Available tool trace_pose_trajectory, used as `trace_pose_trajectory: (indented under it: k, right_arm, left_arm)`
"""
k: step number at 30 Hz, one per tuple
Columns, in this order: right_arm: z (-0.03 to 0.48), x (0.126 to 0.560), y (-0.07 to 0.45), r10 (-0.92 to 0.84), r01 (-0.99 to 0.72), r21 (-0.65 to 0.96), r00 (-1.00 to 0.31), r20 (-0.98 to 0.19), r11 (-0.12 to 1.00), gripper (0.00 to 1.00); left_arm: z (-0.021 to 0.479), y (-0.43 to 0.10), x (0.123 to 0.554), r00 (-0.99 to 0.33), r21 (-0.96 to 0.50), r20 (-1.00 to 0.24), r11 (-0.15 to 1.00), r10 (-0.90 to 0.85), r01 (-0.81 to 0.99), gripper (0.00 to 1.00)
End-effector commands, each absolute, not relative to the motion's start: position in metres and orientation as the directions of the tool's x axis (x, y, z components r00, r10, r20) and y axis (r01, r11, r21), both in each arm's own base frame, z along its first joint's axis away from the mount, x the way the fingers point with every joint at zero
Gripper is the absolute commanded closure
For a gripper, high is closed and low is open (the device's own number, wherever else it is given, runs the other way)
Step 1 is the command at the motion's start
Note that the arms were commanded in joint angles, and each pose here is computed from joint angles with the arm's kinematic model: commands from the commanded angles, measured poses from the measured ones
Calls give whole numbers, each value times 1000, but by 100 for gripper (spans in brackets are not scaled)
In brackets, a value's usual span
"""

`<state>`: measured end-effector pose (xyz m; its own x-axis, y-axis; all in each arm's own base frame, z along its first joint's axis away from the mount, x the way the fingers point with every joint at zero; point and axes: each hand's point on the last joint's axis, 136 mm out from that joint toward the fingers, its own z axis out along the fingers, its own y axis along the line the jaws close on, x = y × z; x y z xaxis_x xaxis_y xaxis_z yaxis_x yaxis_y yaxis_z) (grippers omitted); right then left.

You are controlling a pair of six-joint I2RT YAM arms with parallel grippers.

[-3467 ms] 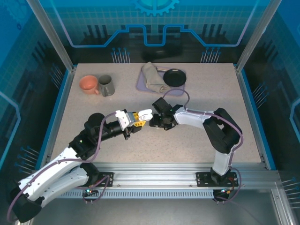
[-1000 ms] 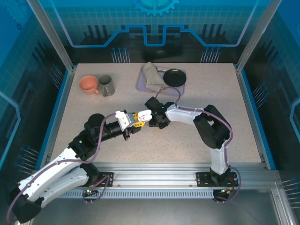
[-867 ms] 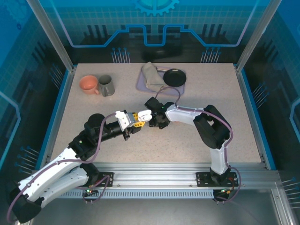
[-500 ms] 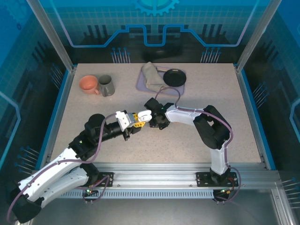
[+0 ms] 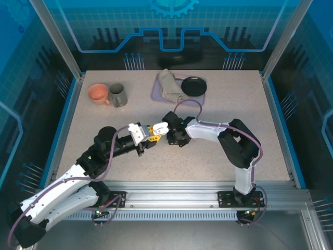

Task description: Insert the wireless bluetooth earbuds into the charging case

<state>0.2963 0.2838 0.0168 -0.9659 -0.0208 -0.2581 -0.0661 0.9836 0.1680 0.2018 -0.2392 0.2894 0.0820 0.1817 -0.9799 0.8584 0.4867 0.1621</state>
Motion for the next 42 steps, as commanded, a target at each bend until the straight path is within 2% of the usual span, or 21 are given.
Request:
trace_pose_trajectory:
  k: [1, 4, 5, 23, 42]
  right_arm:
    - [26, 290, 276, -35, -75, 150, -967, -253, 986, 70]
    - [30, 287, 274, -24, -65, 155, -967, -254, 986, 58]
    - [30, 286, 273, -17, -59, 159, -967, -253, 986, 57]
    - [19, 277, 291, 106, 47, 285, -975, -193, 957, 60]
    - [16, 295, 310, 16, -41, 254, -975, -222, 966, 61]
  left_arm:
    - [292, -238, 200, 106, 182, -978, 488, 180, 854, 100]
    - [292, -239, 200, 105, 182, -978, 488, 181, 854, 100]
    - [292, -239, 201, 106, 183, -978, 488, 181, 853, 100]
    - [294, -236, 197, 118, 195, -976, 489, 184, 851, 100]
    - [293, -234, 197, 114, 196, -975, 493, 192, 848, 100]
